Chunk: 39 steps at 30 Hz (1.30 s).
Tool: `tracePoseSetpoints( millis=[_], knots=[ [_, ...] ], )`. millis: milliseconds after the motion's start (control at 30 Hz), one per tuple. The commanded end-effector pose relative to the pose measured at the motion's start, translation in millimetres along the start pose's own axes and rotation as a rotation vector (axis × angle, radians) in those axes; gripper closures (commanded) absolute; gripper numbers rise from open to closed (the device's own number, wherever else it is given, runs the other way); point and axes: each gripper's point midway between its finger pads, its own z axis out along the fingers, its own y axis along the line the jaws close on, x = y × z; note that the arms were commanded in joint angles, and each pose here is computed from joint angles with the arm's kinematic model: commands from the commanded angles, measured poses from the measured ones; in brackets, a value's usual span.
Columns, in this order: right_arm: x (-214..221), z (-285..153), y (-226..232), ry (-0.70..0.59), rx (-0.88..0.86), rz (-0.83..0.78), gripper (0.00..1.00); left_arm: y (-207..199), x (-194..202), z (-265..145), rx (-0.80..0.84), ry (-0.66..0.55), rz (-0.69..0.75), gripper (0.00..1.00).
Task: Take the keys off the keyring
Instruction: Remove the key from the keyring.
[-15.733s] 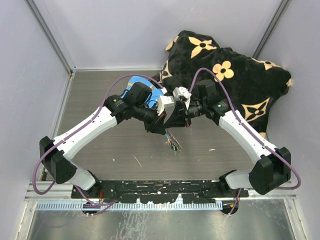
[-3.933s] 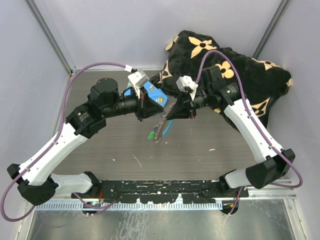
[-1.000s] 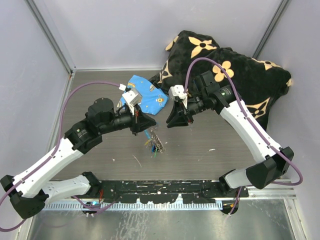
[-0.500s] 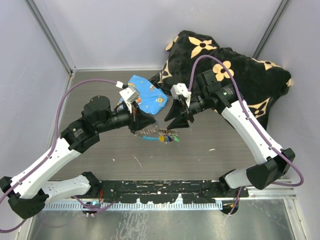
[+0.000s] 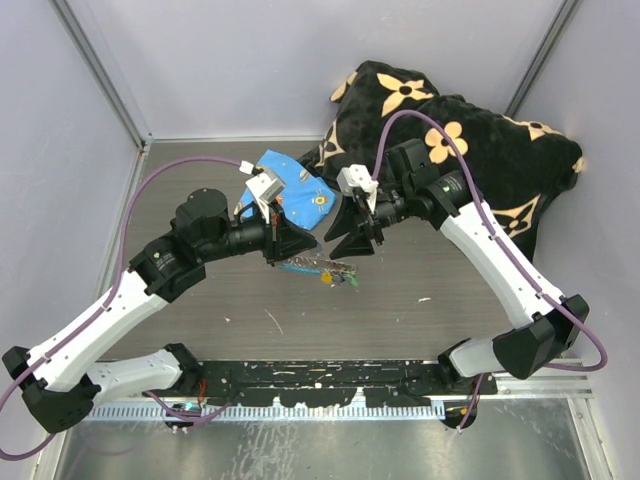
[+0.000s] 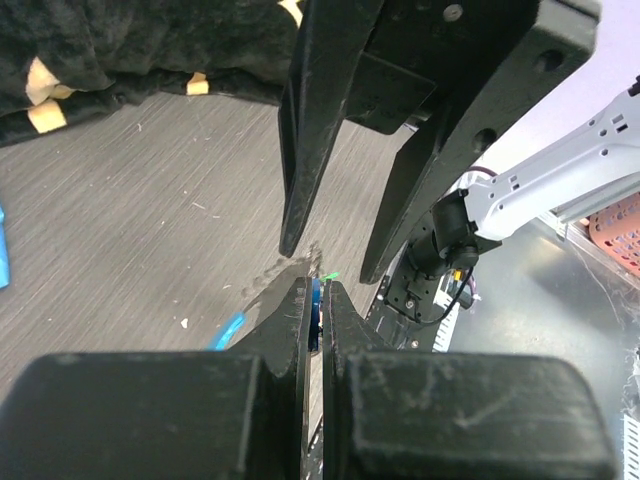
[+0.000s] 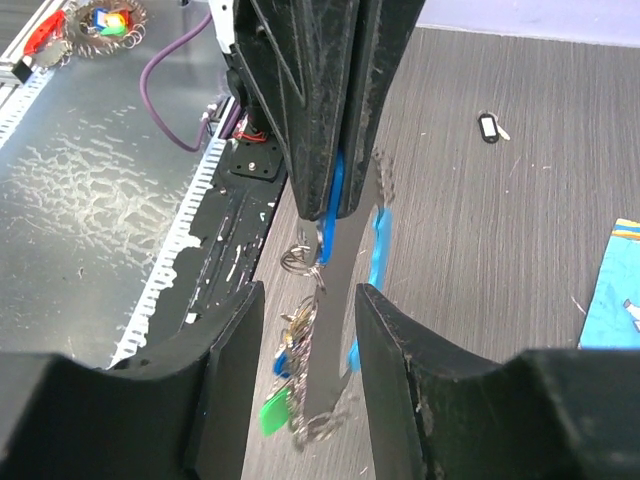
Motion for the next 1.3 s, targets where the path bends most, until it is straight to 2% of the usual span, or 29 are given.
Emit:
tracePoseSetpoints(
  millis=[0,1267],
  knots=[
    [-1.4,2.6,-5.0,0.0,0.02,-0.007,0.53,-26.7,-51.7,-9.4,0.085,-0.157,0.049,1.0],
    [8.1,11.4,2.7,0.0,-0.002,0.012,0.61,-28.3,-49.6,-4.6,0.109,-0.159,0.035,1.0]
  ],
)
